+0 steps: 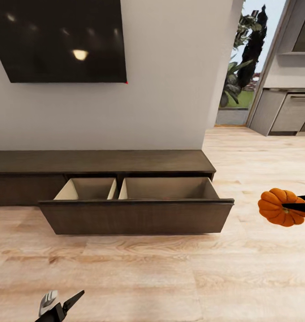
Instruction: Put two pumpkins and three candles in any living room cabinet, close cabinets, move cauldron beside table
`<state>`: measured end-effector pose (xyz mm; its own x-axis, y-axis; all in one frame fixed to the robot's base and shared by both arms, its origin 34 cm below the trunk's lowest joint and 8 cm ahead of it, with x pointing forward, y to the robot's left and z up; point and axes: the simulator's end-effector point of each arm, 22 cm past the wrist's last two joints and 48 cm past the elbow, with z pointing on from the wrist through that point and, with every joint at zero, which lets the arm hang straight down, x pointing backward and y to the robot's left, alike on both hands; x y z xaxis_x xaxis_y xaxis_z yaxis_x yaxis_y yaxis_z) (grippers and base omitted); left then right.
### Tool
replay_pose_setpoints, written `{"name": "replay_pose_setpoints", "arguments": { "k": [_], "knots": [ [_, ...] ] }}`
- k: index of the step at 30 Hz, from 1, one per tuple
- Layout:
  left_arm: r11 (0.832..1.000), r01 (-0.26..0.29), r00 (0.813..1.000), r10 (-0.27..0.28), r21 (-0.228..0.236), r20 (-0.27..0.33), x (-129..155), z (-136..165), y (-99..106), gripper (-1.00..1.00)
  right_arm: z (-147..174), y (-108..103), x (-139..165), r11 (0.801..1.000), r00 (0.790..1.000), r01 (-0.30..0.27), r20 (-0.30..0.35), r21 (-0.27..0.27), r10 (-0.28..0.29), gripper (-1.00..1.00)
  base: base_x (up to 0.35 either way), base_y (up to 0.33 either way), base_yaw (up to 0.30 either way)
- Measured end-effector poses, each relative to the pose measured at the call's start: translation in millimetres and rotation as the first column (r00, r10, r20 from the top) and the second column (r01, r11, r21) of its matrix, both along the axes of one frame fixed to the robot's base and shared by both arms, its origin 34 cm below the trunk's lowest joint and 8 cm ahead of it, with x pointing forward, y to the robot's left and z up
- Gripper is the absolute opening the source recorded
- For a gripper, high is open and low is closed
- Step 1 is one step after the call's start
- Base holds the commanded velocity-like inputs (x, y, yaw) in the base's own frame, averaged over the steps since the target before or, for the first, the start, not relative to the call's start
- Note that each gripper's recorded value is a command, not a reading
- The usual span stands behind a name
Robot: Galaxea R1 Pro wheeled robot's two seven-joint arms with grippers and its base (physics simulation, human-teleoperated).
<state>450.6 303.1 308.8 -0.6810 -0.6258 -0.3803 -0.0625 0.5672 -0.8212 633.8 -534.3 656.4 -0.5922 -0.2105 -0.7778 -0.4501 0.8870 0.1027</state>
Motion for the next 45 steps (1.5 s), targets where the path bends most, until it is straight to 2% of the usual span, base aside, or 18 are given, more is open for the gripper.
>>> {"name": "replay_pose_setpoints", "arguments": {
  "k": [5,7,8,9,10,11,13,14,16,19,20,26,31,35,38,42,43,45],
  "knots": [
    [1.0,-0.002,1.0,0.002,0.007,-0.01,-0.7,-3.1,-1.3,1.0,48.0,19.3,4.8,0.997,0.998,0.054,0.014,0.05,-0.055,-1.0,0.341,0.0,0.0],
    [1.0,-0.001,1.0,0.001,0.007,-0.011,-1.1,-3.8,-2.7,1.0,66.1,40.5,8.4,0.997,0.997,0.077,0.009,0.025,-0.077,-1.0,0.341,0.0,0.0],
    [1.0,0.0,1.0,0.0,0.006,-0.012,-1.1,-4.0,-3.4,1.0,65.2,56.4,14.1,0.996,0.997,0.076,0.012,-0.048,-0.076,-1.0,0.341,0.0,0.0],
    [1.0,0.0,1.0,0.0,0.006,-0.011,-1.1,-4.0,-3.5,1.0,66.6,73.6,16.3,0.998,0.998,0.057,0.012,-0.029,-0.056,-1.0,0.341,0.0,0.0],
    [1.0,0.0,1.0,0.0,0.006,-0.012,-1.1,-4.1,-3.7,1.0,58.6,88.1,22.6,0.996,0.999,0.044,0.014,-0.072,-0.043,-1.0,0.341,0.0,0.0],
    [1.0,0.0,1.0,0.0,0.006,-0.012,-1.1,-4.1,-3.8,1.0,55.4,102.0,25.4,0.998,0.999,0.031,0.01,-0.058,-0.031,-1.0,0.341,0.0,0.0],
    [1.0,0.0,1.0,0.001,0.006,-0.012,-1.1,-4.4,-3.6,1.0,33.1,127.8,39.6,0.994,1.0,0.028,0.001,-0.109,-0.028,-1.0,0.209,0.0,0.0],
    [1.0,0.0,1.0,0.0,0.006,-0.013,-1.1,-4.5,-3.2,1.0,16.5,135.7,50.7,0.985,0.998,0.056,-0.001,-0.163,-0.056,-1.0,0.091,0.0,0.0],
    [1.0,-0.001,1.0,0.001,0.007,-0.013,-1.1,-4.3,-2.6,1.0,-3.2,135.1,64.4,0.968,0.992,0.12,-0.003,-0.221,-0.123,-1.0,0.048,0.0,0.0],
    [1.0,-0.002,1.0,0.002,0.007,-0.012,-1.0,-4.1,-2.3,1.0,-24.6,136.9,76.3,0.95,0.983,0.175,-0.014,-0.259,-0.185,-1.0,0.018,0.0,0.0],
    [1.0,-0.002,1.0,0.002,0.007,-0.013,-0.9,-4.2,-2.1,1.0,-28.2,138.9,84.9,0.935,0.977,0.206,0.007,-0.288,-0.213,-1.0,0.008,0.0,0.0],
    [1.0,-0.004,1.0,0.004,0.007,-0.013,-0.9,-4.5,-2.4,1.0,-21.3,163.2,103.8,0.93,0.97,0.244,0.048,-0.275,-0.24,-1.0,0.003,0.0,0.0],
    [1.0,-0.004,1.0,0.004,0.007,-0.014,-0.9,-4.5,-2.2,1.0,-16.3,185.1,113.4,0.933,0.969,0.246,0.072,-0.264,-0.235,-1.0,0.0,0.0,0.0],
    [1.0,-0.004,1.0,0.004,0.008,-0.014,-0.8,-4.5,-1.8,1.0,-15.2,198.5,114.5,0.937,0.975,0.222,0.076,-0.268,-0.21,-1.0,0.0,0.0,0.0],
    [1.0,-0.004,1.0,0.004,0.008,-0.013,-0.8,-4.4,-1.7,1.0,-0.3,208.9,114.3,0.943,0.979,0.197,0.111,-0.269,-0.173,-1.0,0.0,0.0,0.0],
    [1.0,-0.005,1.0,0.005,0.008,-0.013,-0.7,-4.3,-1.4,1.0,24.6,229.5,108.0,0.962,0.984,0.133,0.151,-0.237,-0.099,-1.0,0.0,0.0,0.0],
    [1.0,-0.005,1.0,0.005,0.008,-0.013,-0.7,-4.2,-1.2,1.0,33.3,227.7,104.8,0.96,0.983,0.116,0.17,-0.254,-0.074,-1.0,0.0,0.0,0.0],
    [1.0,-0.005,1.0,0.005,0.008,-0.013,-0.7,-4.3,-1.2,1.0,39.2,214.0,101.3,0.949,0.981,0.117,0.181,-0.292,-0.065,-1.0,0.0,0.0,0.0]
  ]
}}
